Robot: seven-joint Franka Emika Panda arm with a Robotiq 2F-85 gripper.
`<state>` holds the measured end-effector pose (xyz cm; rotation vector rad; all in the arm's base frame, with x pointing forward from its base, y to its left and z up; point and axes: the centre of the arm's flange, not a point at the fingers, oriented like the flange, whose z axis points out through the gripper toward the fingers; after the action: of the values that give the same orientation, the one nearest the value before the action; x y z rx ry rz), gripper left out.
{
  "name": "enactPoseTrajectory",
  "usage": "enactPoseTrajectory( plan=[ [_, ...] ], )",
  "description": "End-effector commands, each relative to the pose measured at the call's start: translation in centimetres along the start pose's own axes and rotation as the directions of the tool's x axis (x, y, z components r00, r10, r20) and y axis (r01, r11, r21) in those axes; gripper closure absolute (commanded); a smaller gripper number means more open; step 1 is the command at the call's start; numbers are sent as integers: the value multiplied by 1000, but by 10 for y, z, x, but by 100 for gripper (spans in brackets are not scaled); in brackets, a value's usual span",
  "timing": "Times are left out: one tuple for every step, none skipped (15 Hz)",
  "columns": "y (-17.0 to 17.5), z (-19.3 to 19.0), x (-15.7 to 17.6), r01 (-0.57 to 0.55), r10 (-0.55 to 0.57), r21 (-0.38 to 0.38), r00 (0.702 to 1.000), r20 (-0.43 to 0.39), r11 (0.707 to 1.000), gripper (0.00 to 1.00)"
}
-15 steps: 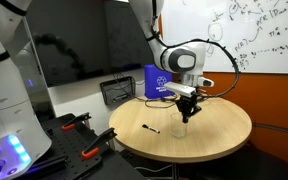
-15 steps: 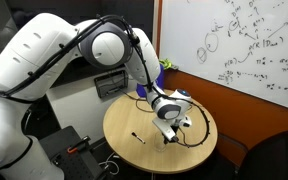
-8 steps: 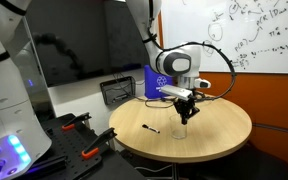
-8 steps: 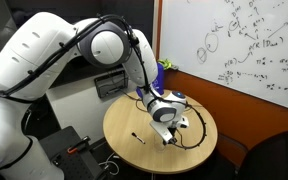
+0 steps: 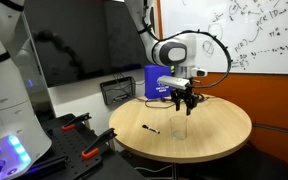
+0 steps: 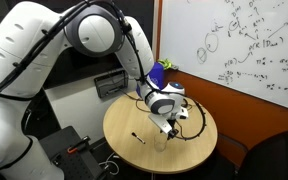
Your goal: Move the glass to the right
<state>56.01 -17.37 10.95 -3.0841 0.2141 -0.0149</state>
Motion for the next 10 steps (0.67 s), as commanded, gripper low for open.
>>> enactPoseTrajectory(
  plan=[
    [-15,-53,-21,27,-28,20,999,35,999,5],
    [-19,-65,-23,34,-35,28,999,42,999,1],
    [-22,-75,-26,43,-44,26,998,42,999,0],
    [-24,-84,-29,46,-48,31,998,46,998,0],
    [-25,-90,-32,49,-51,34,997,50,998,0],
    [-26,-95,-35,51,-53,35,997,56,998,0],
    [-27,-98,-38,52,-54,36,997,63,998,0],
    [-27,-100,-41,55,-57,34,996,68,998,0],
    [-28,-101,-43,58,-61,34,995,76,998,0],
    [-29,-101,-45,66,-69,36,994,81,997,0]
  ],
)
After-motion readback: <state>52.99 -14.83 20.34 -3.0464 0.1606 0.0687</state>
